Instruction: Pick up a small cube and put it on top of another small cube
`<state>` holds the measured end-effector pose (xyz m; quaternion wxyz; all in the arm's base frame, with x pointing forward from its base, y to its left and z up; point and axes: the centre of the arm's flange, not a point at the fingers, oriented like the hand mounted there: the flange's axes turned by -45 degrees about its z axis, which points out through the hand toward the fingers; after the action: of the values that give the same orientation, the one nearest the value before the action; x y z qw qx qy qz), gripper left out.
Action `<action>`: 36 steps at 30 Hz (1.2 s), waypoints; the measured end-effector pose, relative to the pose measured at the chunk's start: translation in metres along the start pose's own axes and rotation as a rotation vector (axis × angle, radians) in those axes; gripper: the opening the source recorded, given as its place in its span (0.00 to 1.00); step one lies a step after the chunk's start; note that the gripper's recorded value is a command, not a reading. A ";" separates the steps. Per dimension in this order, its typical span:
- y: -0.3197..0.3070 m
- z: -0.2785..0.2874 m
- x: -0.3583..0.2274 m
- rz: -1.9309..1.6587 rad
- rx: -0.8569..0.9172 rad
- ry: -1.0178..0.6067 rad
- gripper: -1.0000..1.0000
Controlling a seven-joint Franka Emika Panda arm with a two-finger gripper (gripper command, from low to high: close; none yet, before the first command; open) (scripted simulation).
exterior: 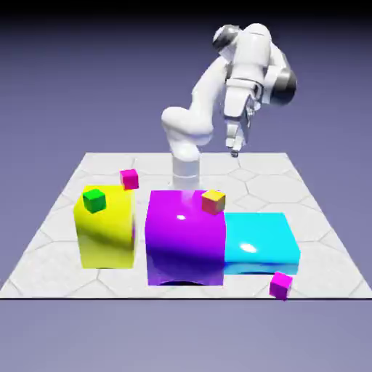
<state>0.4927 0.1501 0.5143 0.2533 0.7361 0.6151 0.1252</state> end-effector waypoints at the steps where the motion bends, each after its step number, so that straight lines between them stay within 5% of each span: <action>1: 0.000 0.008 0.007 -0.045 0.022 -0.001 0.50; 14: -0.028 0.141 0.088 -0.599 0.365 0.148 0.50; 29: -0.109 0.299 0.152 -1.073 0.651 0.791 0.50; 33: -0.154 0.340 0.166 -1.080 0.651 0.809 0.50; 34: -0.161 0.346 0.168 -1.079 0.652 0.808 0.00; 36: -0.161 0.346 0.168 -1.080 0.652 0.808 0.00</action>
<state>0.5640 0.2552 0.1173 -0.1972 0.2664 0.9419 0.0552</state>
